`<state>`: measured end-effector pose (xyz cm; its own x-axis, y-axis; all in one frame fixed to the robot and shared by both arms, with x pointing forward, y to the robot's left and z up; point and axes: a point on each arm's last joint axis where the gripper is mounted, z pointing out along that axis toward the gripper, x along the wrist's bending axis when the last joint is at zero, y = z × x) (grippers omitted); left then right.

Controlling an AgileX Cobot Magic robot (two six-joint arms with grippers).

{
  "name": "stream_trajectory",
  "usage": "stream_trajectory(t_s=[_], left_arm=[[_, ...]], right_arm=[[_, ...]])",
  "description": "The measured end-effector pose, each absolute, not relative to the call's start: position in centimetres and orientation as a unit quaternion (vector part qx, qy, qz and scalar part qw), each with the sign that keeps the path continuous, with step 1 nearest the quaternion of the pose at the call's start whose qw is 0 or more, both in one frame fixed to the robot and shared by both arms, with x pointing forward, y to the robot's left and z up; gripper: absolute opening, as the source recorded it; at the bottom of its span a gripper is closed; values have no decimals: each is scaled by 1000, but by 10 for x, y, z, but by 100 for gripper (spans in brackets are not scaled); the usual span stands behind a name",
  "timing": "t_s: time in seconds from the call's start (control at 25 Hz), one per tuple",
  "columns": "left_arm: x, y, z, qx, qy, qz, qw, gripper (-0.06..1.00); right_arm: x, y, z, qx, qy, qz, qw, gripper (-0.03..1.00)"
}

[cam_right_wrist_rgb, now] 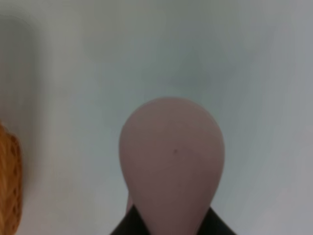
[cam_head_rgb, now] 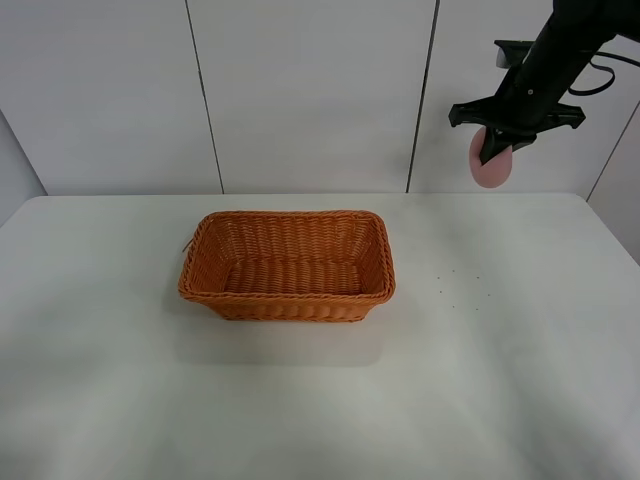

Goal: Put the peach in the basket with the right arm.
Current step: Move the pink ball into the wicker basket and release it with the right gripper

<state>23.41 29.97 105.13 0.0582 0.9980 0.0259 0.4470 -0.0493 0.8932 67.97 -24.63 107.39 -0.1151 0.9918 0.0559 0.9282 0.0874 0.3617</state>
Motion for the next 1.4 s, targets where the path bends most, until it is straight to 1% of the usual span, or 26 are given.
stream_trajectory(t_s=[0.08, 0.2, 0.48, 0.6, 0.68, 0.8, 1.0, 1.16, 1.28, 1.36, 1.4], left_arm=[[234, 300, 1051, 624, 579, 368, 374, 99], [234, 300, 1051, 624, 579, 368, 374, 99], [234, 300, 1051, 624, 579, 368, 374, 99], [234, 300, 1051, 624, 579, 368, 374, 99], [234, 300, 1051, 624, 579, 368, 374, 99], [234, 300, 1051, 624, 579, 368, 374, 99], [234, 300, 1051, 624, 579, 368, 374, 99], [234, 300, 1051, 624, 579, 368, 374, 99], [234, 300, 1051, 624, 579, 368, 374, 99], [234, 300, 1051, 624, 579, 368, 374, 99], [234, 300, 1051, 624, 579, 368, 374, 99]], right_arm=[[677, -239, 1078, 650, 735, 159, 104, 0], [672, -215, 1081, 630, 753, 164, 100, 0], [640, -116, 1081, 537, 821, 176, 80, 0], [622, -73, 1082, 494, 841, 203, 83, 0], [614, -51, 1079, 477, 848, 217, 82, 0], [609, -24, 1059, 457, 861, 212, 74, 0], [618, 7, 1003, 442, 870, 207, 70, 0], [628, 16, 963, 442, 872, 199, 71, 0], [630, 18, 944, 444, 874, 185, 66, 0], [631, 18, 938, 446, 874, 180, 64, 3], [631, 18, 937, 447, 874, 179, 63, 7]])
